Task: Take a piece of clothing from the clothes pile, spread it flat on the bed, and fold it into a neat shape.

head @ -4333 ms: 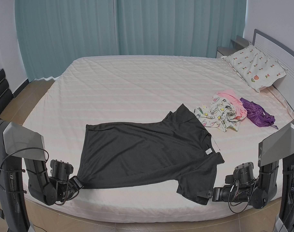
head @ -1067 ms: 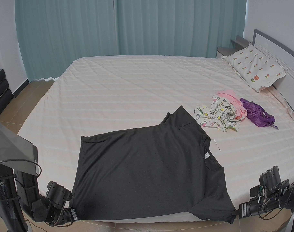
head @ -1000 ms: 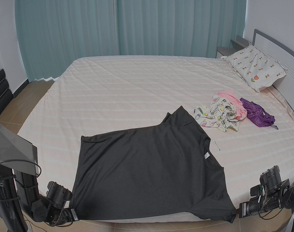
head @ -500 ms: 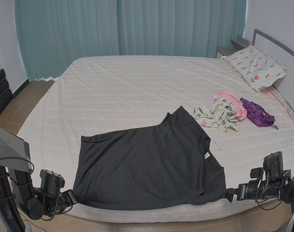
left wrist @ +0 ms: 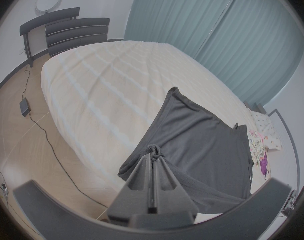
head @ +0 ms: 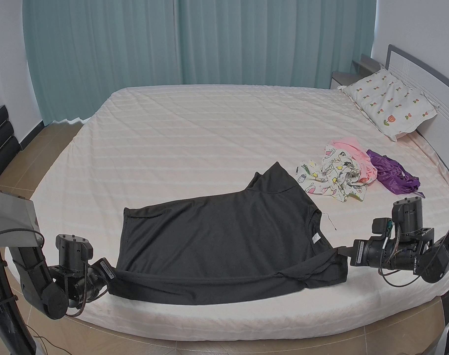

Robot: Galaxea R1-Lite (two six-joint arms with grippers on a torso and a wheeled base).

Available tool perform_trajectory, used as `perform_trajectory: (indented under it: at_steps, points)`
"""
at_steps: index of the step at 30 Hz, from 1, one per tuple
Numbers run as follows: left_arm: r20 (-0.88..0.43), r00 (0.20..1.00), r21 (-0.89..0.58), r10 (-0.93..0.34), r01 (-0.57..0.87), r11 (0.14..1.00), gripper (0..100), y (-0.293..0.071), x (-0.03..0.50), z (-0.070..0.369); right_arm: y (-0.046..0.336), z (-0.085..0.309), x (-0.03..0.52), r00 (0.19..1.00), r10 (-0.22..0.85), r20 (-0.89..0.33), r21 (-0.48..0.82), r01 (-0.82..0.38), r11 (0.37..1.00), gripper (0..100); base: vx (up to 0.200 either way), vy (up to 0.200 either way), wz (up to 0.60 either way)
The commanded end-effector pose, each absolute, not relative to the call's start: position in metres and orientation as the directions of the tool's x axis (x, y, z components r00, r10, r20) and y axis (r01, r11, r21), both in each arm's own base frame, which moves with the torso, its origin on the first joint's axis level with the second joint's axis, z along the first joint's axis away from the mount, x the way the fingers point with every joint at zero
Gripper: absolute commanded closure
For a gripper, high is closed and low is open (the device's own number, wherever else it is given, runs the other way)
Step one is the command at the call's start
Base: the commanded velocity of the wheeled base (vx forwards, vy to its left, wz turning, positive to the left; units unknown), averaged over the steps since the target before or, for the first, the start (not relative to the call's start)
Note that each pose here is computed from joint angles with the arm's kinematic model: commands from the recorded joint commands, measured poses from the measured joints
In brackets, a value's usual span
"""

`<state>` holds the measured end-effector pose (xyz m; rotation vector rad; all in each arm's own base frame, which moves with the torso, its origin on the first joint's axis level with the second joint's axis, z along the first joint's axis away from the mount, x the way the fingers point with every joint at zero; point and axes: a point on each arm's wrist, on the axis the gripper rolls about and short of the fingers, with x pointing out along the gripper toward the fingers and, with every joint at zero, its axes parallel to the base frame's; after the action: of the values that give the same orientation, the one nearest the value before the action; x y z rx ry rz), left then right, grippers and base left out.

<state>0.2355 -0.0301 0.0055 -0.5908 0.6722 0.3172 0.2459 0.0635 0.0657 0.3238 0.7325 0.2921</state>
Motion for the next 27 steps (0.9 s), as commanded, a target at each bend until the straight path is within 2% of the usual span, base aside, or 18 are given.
perform_trajectory:
  at_steps: [1, 20, 27]
  points:
    - [-0.651, 0.752, -0.416, 0.106, -0.470, 0.779, 100, -0.026, 0.249, 0.002, 0.067, 0.065, 0.265, 0.718, 0.371, -0.589, 0.388, -0.151, 0.909, 100, 0.000, 0.000, 0.00]
    - [-0.621, 0.775, -0.433, 0.120, -0.467, 0.771, 100, -0.026, 0.299, -0.019, 0.081, 0.059, 0.318, 0.742, 0.375, -0.556, 0.394, -0.162, 0.905, 100, 0.000, 0.000, 0.00]
    - [-0.612, 0.773, -0.418, 0.165, -0.494, 0.763, 100, -0.024, 0.313, -0.029, 0.084, 0.050, 0.334, 0.745, 0.368, -0.556, 0.395, -0.153, 0.906, 100, 0.000, 0.000, 0.00]
